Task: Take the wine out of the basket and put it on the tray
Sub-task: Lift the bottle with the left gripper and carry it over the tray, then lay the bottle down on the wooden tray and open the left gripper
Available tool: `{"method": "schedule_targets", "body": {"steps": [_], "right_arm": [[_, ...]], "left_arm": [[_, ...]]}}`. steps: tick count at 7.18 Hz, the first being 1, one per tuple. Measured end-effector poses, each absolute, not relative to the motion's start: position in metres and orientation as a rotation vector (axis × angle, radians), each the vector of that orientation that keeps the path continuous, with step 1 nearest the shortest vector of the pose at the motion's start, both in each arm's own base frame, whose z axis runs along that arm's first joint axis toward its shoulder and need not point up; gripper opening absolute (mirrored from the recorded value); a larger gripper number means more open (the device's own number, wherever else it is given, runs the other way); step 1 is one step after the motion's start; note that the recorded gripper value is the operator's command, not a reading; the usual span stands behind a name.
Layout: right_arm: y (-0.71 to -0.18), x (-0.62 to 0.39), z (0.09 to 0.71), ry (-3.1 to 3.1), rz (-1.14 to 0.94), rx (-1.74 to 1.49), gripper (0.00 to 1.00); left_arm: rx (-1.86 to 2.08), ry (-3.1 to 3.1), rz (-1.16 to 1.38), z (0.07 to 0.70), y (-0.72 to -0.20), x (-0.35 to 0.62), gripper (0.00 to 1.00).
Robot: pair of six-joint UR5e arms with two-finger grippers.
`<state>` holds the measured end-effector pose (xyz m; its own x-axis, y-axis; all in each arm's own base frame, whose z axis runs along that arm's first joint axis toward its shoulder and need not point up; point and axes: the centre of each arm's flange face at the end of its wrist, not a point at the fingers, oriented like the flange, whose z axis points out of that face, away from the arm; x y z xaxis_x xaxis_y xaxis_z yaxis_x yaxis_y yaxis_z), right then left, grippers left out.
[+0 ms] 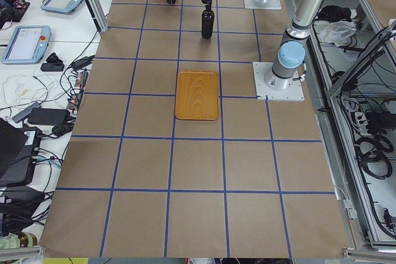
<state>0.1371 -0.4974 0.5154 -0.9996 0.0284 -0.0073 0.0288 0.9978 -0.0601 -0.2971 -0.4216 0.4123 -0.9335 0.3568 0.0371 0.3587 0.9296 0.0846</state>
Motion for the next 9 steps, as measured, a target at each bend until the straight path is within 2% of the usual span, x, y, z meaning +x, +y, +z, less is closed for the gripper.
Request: {"method": "schedule_targets", "body": {"steps": [4,9], "right_arm": [[-0.497,0.137,0.516,3.135,-0.095,0.044,1.00],[-0.496,0.135,0.516,3.162,-0.096,0.045,1.00]], "left_arm": [[-0.326,-3.199,-0.071,0.476,-0.497,-0.139,0.00],[-0.314,-3.131,-0.167,0.449,-0.507,0.058,0.00]]}}
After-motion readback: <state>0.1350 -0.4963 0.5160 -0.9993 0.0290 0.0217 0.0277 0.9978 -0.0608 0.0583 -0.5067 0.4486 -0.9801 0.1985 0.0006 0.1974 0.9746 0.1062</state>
